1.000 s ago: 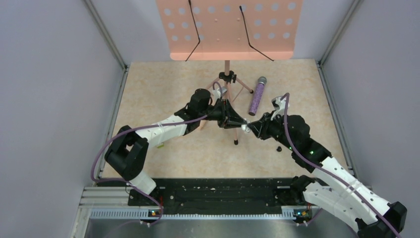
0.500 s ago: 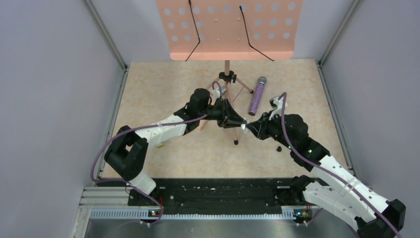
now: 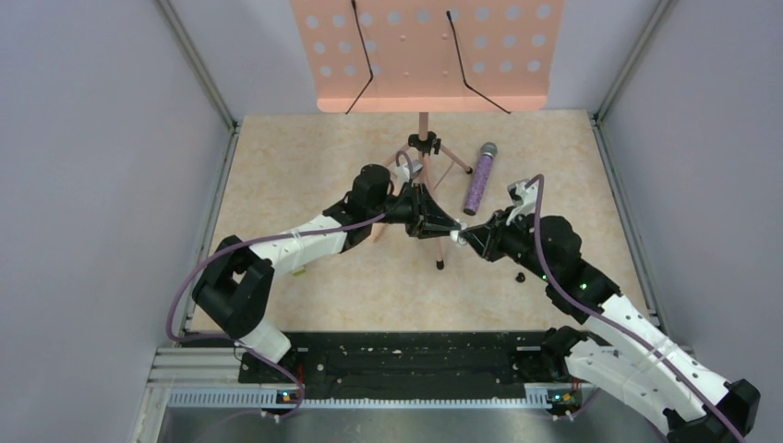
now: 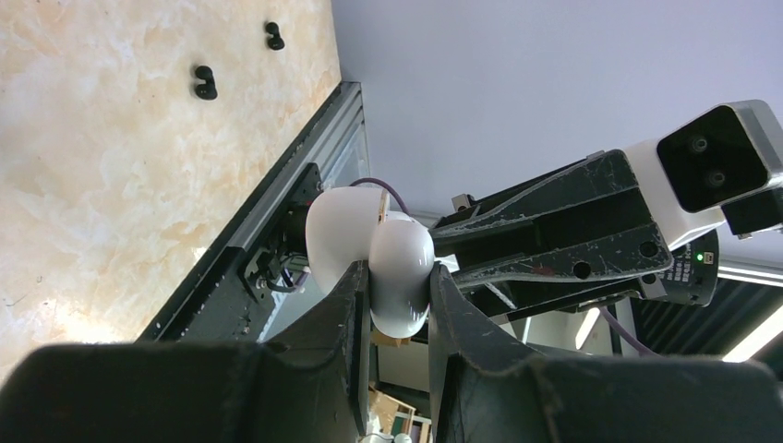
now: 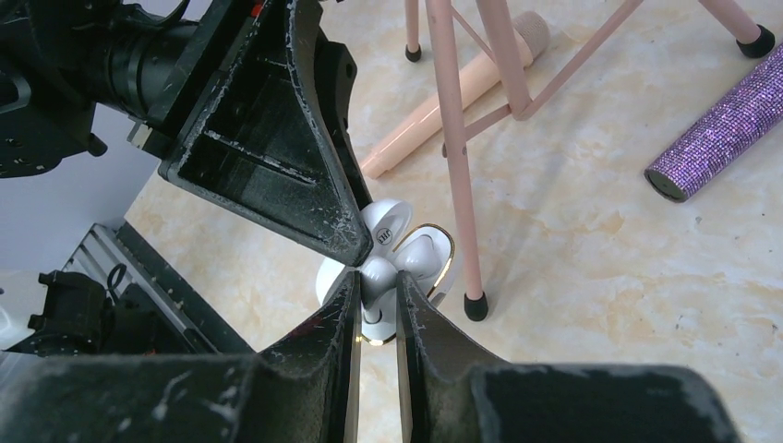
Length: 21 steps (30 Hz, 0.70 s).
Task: Insert the wireless bluetooth earbuds into the charging case
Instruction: Insert the left earbud into the left side groove of the charging case.
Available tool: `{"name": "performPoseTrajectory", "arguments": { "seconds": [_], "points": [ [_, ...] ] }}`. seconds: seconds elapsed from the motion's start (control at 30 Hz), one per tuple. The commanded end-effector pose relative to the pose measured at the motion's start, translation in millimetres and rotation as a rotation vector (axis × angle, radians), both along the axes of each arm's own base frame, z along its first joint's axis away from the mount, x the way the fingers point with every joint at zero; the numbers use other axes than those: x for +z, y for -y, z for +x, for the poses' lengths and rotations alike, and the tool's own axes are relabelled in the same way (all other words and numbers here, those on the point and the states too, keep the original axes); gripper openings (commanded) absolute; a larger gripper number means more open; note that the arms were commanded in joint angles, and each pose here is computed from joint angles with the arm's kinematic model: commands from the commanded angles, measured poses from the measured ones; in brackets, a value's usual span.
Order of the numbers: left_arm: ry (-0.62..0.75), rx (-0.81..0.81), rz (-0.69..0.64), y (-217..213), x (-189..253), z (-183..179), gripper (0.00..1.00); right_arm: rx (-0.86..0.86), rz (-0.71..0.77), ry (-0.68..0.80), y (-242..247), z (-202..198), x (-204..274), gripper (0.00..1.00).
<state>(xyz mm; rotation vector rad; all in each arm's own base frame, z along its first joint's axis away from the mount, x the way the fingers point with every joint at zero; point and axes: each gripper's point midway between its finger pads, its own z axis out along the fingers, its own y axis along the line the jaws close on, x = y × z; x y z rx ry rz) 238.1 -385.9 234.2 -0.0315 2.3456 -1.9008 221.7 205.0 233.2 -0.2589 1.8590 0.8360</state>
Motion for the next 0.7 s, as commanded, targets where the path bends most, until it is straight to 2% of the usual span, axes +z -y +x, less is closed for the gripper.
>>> {"name": "performPoseTrajectory", "arguments": {
  "seconds": [0.0, 0.67],
  "points": [
    [0.054, 0.016, -0.083, -3, 27, 3, 0.0, 0.05, 0.039, 0.008, -9, -8, 5, 0.08],
    [-0.001, 0.024, -0.15, -3, 36, 7, 0.0, 0.136, 0.002, 0.047, -12, -20, -4, 0.04]
  ]
}}
